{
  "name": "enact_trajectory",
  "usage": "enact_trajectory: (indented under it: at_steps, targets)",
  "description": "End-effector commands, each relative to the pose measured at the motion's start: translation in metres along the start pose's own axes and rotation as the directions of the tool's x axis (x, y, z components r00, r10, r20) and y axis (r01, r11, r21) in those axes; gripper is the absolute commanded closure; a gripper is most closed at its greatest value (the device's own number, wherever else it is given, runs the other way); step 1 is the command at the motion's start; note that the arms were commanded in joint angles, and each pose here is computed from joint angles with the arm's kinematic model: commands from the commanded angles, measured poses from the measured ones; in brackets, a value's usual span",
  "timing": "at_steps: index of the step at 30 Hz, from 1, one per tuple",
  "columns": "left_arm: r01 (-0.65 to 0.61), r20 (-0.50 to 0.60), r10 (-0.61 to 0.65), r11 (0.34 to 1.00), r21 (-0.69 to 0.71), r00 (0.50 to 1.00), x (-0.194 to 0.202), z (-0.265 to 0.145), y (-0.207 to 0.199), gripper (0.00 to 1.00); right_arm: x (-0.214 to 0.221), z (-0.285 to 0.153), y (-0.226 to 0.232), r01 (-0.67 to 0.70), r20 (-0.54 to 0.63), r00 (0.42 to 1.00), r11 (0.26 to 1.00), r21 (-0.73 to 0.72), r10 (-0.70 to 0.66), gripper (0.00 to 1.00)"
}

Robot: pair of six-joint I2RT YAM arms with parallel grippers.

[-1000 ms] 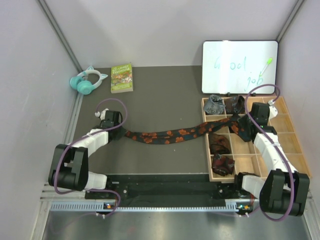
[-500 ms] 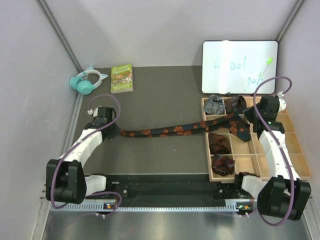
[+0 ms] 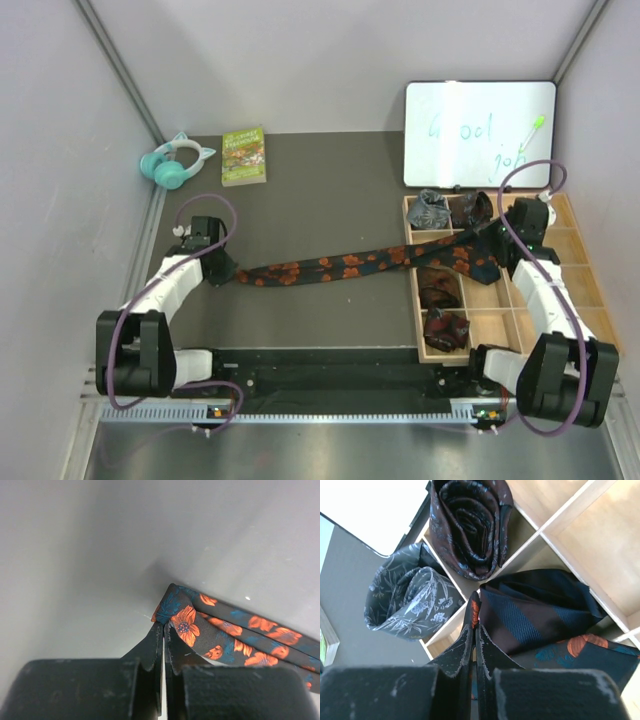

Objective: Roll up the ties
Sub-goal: Flatten out the tie at the center of the board.

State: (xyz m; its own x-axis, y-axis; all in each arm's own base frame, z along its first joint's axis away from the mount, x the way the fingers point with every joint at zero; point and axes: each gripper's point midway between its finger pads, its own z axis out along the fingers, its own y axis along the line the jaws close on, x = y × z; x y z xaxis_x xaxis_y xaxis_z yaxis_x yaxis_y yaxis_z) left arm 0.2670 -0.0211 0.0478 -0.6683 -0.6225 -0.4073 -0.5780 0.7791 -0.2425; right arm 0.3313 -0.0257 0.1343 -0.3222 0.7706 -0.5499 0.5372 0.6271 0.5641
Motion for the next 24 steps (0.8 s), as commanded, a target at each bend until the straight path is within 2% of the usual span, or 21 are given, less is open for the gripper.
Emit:
enact_trajectory:
  at_steps: [1, 8, 22, 24]
  targets:
    - [-0.003, 0.003, 0.003, 1.000, 0.009, 1.000, -0.007, 0.008, -0.004, 1.00, -0.011, 0.006, 0.016, 0.025, 0.034, 0.999, 0.996, -0.085, -0.022, 1.00]
    - [0.039, 0.072, -0.041, 0.999, 0.035, 0.997, -0.037, 0.000, -0.006, 1.00, -0.018, 0.007, 0.021, 0.046, 0.046, 0.998, 0.995, -0.094, -0.042, 1.00]
    - [0.123, 0.022, -0.124, 0.991, 0.046, 0.992, -0.062, 0.028, -0.014, 1.00, -0.011, 0.024, 0.030, 0.077, 0.006, 0.997, 0.986, -0.148, -0.077, 1.00]
    - [0.129, -0.015, -0.129, 0.990, 0.061, 0.992, -0.059, 0.035, -0.020, 1.00, -0.009, 0.025, 0.029, 0.085, 0.001, 0.996, 0.985, -0.150, -0.086, 1.00]
